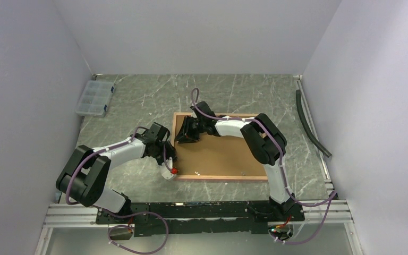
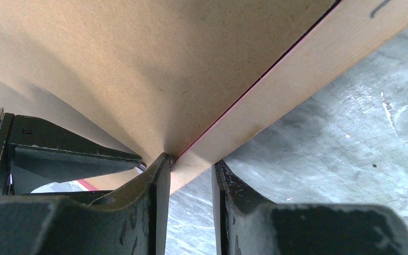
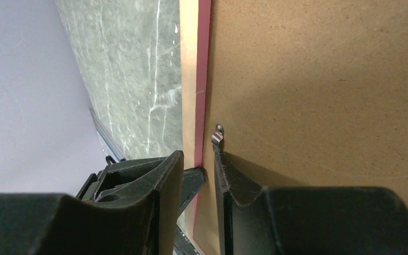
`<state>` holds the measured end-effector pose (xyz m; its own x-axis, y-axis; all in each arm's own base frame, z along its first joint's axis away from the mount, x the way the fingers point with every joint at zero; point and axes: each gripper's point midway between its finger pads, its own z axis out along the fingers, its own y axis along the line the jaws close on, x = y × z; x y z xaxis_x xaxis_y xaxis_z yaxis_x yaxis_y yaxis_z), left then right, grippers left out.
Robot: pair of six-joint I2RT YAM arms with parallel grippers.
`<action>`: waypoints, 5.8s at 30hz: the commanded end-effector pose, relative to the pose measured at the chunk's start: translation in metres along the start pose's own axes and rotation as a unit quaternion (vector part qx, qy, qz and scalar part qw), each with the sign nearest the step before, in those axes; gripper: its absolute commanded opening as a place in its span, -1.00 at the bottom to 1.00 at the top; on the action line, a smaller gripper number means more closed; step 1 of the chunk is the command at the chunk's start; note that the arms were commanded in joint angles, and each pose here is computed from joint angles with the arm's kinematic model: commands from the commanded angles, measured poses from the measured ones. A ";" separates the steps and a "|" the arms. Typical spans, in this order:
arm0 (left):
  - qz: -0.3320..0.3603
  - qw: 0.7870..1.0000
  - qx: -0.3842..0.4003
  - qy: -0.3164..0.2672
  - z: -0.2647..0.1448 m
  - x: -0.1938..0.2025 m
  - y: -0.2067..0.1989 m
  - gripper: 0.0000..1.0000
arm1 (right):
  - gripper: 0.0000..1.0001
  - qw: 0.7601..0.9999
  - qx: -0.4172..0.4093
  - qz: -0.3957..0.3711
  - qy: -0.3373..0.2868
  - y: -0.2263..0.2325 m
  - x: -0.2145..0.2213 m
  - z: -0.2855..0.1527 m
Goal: Put the photo into the frame
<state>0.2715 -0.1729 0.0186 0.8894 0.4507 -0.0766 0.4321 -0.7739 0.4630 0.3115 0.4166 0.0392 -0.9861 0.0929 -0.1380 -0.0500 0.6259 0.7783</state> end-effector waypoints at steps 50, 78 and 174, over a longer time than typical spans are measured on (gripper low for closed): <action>0.140 0.988 0.043 -0.050 -0.023 -0.036 -0.030 0.86 | -0.07 0.995 -0.026 -0.030 -0.086 0.034 -0.057 -0.051; -0.590 0.803 -0.075 0.033 -0.023 0.234 0.118 0.89 | 1.00 0.870 0.289 0.218 -0.336 -0.222 -0.091 -0.317; -0.800 0.586 -0.023 -0.122 -0.154 0.124 0.061 0.89 | 0.76 0.922 0.227 0.056 -0.308 -0.066 -0.171 -0.269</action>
<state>0.3273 -0.1073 0.1006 -0.7300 0.5416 -0.4169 0.6660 0.4267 -0.6119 0.4702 0.1068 0.1450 -0.6566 0.6187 -0.4313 0.3922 0.7686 0.5055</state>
